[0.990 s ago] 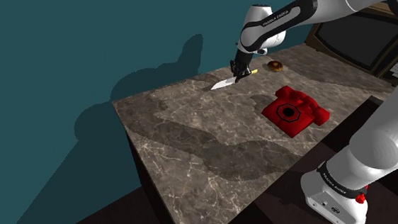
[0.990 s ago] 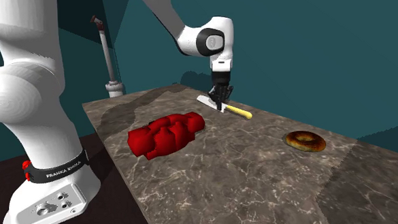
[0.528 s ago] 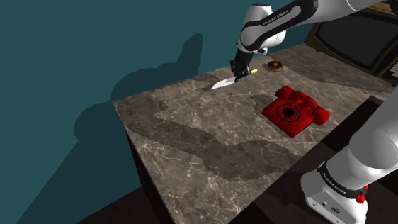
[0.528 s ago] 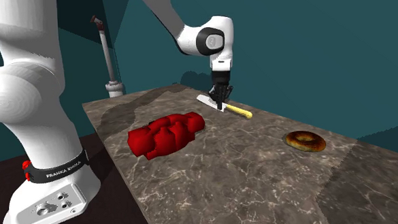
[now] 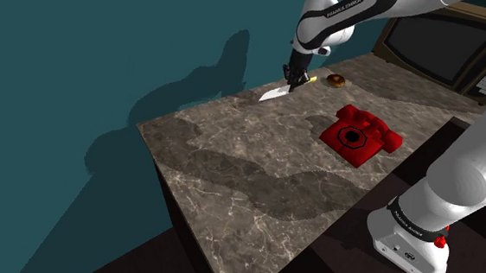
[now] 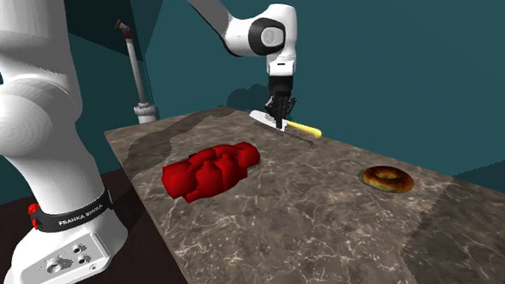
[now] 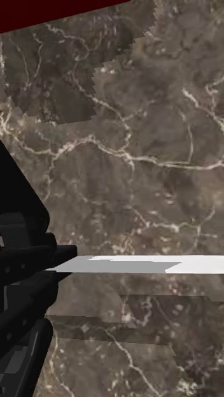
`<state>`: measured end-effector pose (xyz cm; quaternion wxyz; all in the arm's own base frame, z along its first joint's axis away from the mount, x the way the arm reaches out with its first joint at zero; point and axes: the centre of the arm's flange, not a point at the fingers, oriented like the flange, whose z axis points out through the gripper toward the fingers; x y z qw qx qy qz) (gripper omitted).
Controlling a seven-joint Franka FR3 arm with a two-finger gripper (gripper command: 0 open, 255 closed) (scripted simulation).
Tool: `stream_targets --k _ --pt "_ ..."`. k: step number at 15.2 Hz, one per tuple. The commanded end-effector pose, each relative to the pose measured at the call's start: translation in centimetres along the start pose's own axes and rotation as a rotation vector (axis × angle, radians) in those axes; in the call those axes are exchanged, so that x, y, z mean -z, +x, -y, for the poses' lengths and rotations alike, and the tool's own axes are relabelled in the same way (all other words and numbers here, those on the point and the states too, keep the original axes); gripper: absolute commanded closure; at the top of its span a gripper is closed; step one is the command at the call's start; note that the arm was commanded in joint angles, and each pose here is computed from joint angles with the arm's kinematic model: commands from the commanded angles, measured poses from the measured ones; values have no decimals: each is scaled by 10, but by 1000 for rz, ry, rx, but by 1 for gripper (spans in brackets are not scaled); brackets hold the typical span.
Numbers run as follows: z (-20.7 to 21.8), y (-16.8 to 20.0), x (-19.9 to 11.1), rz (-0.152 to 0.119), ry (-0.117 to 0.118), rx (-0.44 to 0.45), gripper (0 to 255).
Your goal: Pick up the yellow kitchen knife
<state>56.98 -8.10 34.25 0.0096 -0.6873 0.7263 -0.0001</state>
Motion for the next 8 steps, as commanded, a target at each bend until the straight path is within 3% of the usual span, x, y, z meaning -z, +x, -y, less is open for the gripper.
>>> stream_targets --k 1,8 --pt "-1 0 12 0 -1 0 255" --pt "0 0 39 0 -1 0 255"
